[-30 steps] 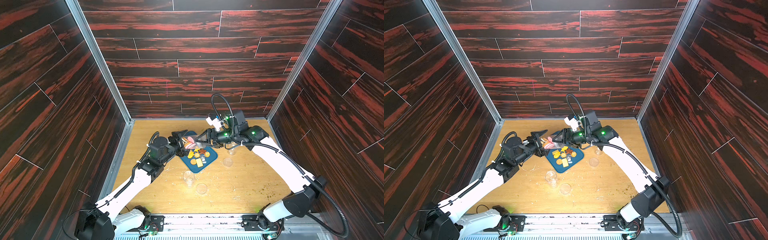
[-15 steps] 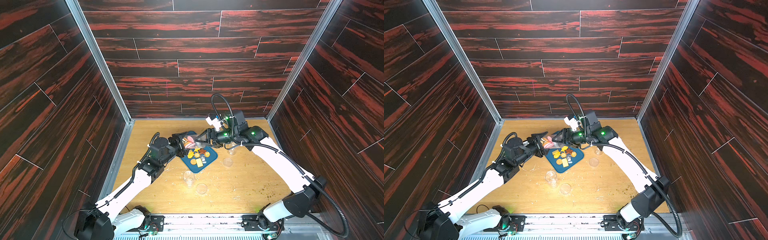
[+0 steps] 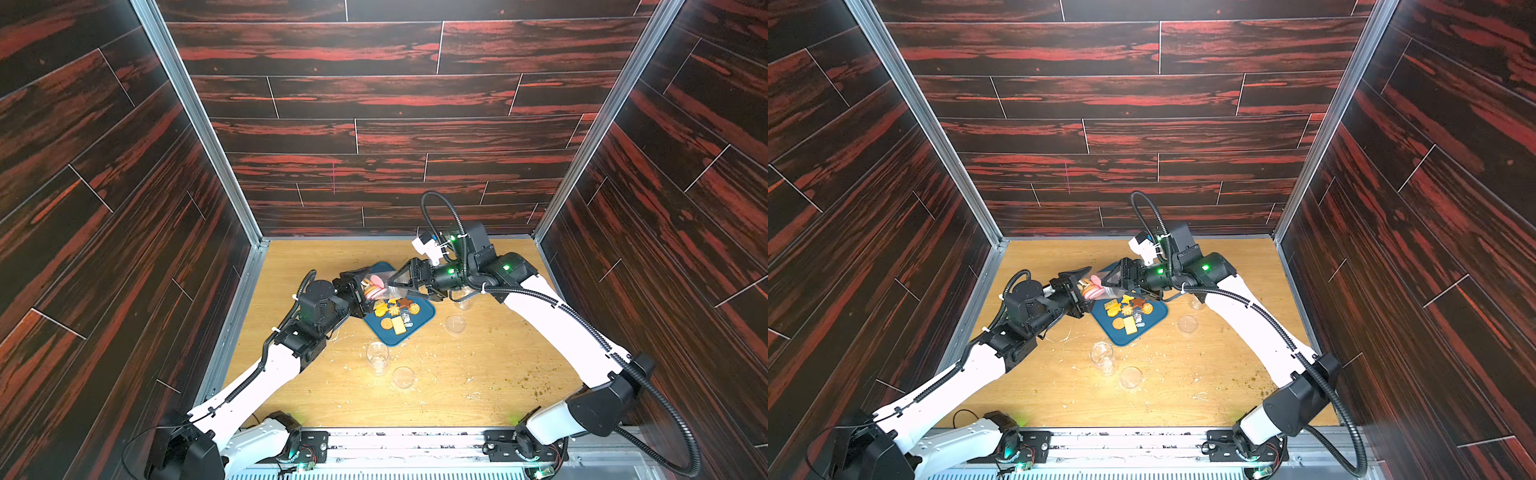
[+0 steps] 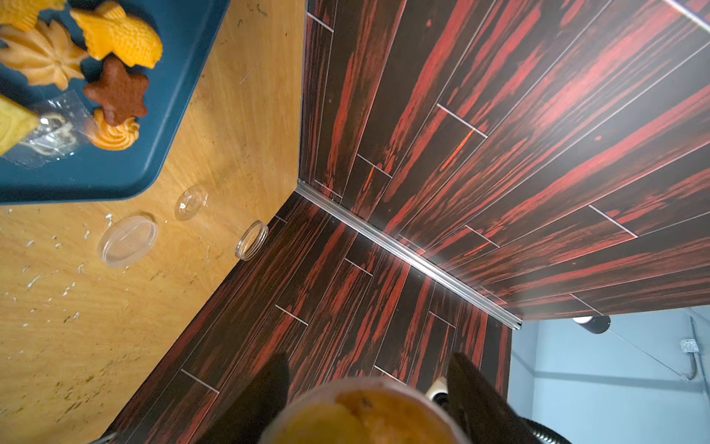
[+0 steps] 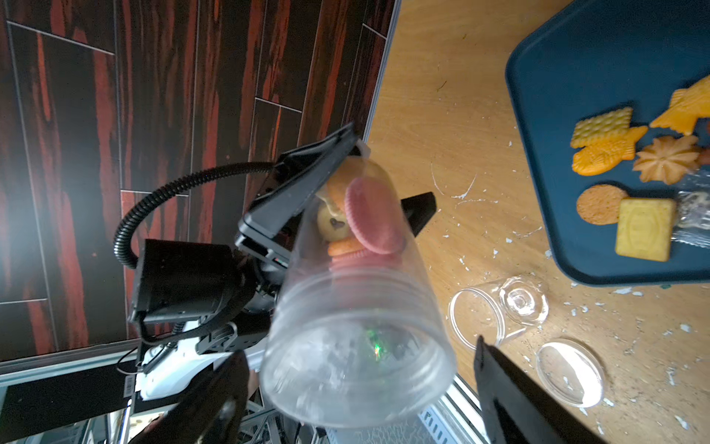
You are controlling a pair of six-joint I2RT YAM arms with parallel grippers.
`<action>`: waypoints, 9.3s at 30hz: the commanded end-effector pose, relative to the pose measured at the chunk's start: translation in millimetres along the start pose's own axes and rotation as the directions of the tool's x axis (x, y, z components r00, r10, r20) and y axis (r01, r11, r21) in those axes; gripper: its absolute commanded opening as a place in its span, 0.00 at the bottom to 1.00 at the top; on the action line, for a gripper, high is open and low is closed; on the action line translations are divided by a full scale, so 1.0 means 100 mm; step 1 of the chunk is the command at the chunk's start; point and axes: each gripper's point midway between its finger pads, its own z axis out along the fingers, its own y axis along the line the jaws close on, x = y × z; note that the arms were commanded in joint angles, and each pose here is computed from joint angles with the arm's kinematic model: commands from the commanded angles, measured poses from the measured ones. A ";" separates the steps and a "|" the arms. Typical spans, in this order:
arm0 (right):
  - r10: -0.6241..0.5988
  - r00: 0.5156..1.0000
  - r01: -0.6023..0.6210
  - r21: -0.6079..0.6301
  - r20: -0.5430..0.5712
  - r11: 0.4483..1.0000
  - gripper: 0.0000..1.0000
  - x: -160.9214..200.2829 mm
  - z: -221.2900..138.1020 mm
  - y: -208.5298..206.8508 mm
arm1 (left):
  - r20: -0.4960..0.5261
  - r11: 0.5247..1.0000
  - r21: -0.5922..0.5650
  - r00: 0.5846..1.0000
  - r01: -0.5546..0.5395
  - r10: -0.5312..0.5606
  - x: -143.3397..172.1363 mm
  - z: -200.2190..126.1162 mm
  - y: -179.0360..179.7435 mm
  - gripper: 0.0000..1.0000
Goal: Pour the cookies out of the jar
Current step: Pick up the jar from the center of the board, then unscrew the lid from the jar.
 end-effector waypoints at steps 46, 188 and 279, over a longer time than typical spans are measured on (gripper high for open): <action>0.037 0.999 -0.037 -0.023 -0.027 0.999 0.86 -0.01 0.12 0.13 | -0.009 0.997 0.062 0.999 -0.037 0.037 0.10 -0.22 -0.19 0.59; -0.145 0.965 0.110 0.164 0.217 0.980 0.98 0.07 -0.82 -0.02 | -0.002 0.997 -0.034 0.997 -0.071 0.071 -0.02 0.01 0.07 0.59; 0.336 0.933 -0.355 -0.174 -0.129 0.919 0.85 0.16 0.43 0.14 | 0.028 0.999 -0.005 0.998 -0.049 0.049 -0.28 -0.30 -0.02 0.60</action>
